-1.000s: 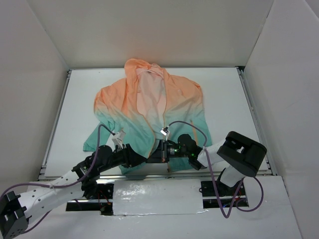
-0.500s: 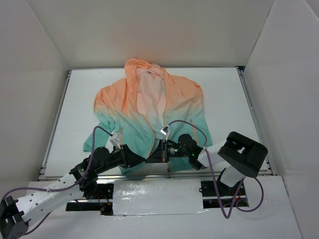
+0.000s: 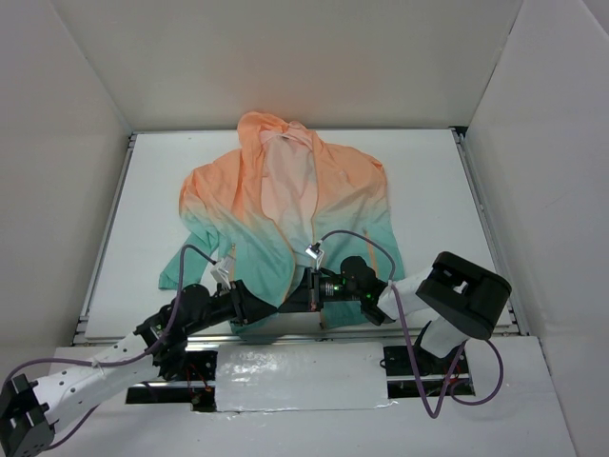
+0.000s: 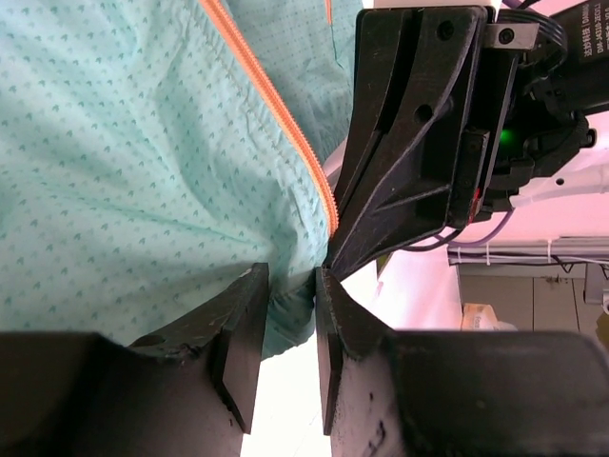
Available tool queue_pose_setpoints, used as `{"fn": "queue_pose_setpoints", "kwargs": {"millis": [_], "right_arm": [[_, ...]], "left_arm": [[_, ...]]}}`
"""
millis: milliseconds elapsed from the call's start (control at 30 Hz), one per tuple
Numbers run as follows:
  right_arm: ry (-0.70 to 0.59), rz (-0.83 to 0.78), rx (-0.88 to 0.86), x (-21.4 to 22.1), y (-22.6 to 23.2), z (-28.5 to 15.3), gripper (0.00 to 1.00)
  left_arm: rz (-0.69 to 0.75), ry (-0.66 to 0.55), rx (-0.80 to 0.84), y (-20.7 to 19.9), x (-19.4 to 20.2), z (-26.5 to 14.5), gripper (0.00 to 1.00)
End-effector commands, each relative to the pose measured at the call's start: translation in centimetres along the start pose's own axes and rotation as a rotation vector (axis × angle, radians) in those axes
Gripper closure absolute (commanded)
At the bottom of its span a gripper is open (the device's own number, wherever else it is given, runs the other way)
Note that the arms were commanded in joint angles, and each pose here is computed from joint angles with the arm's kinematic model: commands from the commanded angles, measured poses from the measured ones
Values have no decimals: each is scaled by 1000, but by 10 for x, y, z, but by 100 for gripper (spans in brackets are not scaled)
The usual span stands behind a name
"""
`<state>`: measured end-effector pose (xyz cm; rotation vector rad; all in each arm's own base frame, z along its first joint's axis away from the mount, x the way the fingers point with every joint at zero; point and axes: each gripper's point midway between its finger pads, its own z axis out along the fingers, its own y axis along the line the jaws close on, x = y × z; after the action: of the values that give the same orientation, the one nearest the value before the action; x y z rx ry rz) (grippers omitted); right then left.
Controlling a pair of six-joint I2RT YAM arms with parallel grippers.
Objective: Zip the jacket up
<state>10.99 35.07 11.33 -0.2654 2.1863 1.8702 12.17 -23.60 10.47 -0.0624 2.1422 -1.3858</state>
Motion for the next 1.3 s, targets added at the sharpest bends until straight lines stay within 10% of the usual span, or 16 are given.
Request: {"fn": "queue_pose_setpoints", "kwargs": {"millis": [0, 200, 333, 433, 533, 933, 1133, 1267], "right_arm": [[-35, -68, -83, -12, 22, 3, 100], [-31, -70, -90, -13, 24, 4, 100], [-25, -71, -92, -11, 24, 3, 98], [-24, -71, -92, -10, 24, 2, 66], [-43, -57, -63, -11, 19, -4, 1], [-92, -128, 770, -36, -55, -82, 2], [5, -92, 1038, -10, -85, -120, 41], [52, -131, 1134, 6, -85, -128, 48]], "left_arm": [[-4, 9, 76, -14, 2, -1, 61], [-5, 23, 77, -12, 5, 2, 69], [-1, 17, 57, -10, 2, 4, 100], [10, 6, 45, -10, -1, 6, 100], [12, -14, 28, -7, -5, 6, 100], [12, -43, 20, -5, -9, 3, 100], [3, -57, 63, -16, -14, 6, 100], [9, -71, 65, -23, -21, 9, 100]]}}
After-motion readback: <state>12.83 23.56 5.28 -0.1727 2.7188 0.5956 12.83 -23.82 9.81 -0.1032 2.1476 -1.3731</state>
